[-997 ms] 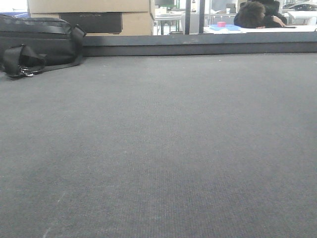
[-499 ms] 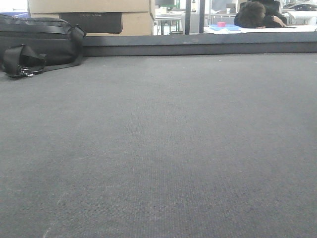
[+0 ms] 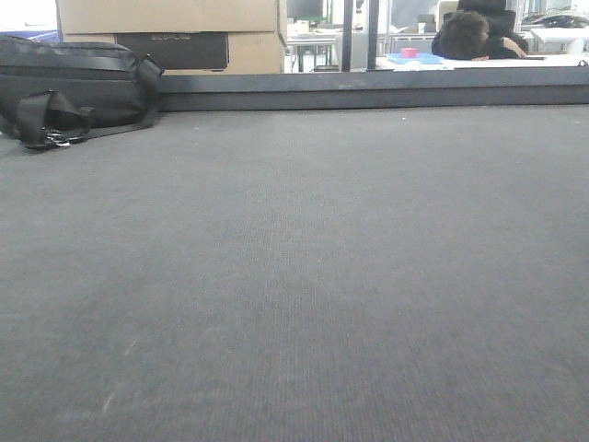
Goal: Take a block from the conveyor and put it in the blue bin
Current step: 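Turn the base away from the conveyor while holding both bricks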
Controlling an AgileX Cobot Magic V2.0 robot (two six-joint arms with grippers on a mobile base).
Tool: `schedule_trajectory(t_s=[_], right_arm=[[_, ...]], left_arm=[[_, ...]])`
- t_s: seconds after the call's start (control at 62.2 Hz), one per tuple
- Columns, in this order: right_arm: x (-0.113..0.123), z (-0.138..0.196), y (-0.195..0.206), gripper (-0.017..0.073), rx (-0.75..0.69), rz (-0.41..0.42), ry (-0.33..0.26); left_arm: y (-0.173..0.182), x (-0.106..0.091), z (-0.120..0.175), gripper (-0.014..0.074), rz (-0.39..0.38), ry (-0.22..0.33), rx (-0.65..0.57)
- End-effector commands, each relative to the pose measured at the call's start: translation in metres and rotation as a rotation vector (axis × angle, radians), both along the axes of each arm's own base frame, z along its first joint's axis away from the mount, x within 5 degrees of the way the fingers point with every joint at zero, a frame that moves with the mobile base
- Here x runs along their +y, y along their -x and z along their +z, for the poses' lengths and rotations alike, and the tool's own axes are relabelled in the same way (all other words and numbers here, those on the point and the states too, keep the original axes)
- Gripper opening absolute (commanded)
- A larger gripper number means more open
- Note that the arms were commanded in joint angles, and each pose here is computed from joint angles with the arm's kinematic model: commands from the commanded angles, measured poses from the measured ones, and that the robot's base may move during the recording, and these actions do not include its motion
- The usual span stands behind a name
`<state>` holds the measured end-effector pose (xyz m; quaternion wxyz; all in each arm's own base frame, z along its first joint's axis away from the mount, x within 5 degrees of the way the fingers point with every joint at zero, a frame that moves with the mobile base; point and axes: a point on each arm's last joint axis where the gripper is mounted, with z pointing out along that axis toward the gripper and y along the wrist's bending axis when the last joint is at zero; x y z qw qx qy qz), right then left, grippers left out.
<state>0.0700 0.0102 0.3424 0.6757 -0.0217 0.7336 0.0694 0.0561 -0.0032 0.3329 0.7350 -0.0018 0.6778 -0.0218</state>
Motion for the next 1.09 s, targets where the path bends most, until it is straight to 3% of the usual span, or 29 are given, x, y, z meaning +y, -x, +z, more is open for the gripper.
schedule_trajectory(t_s=[0.0, 1.078], right_arm=[[-0.0003, 0.0038, 0.0014, -0.0162, -0.033, -0.001, 0.001], [-0.0003, 0.0038, 0.0014, -0.0162, -0.033, -0.001, 0.001]], left_arm=[[0.0008, 0.0001, 0.0016, -0.0111, 0.000, -0.004, -0.022], [0.0008, 0.0001, 0.0016, -0.0111, 0.000, -0.004, -0.022]])
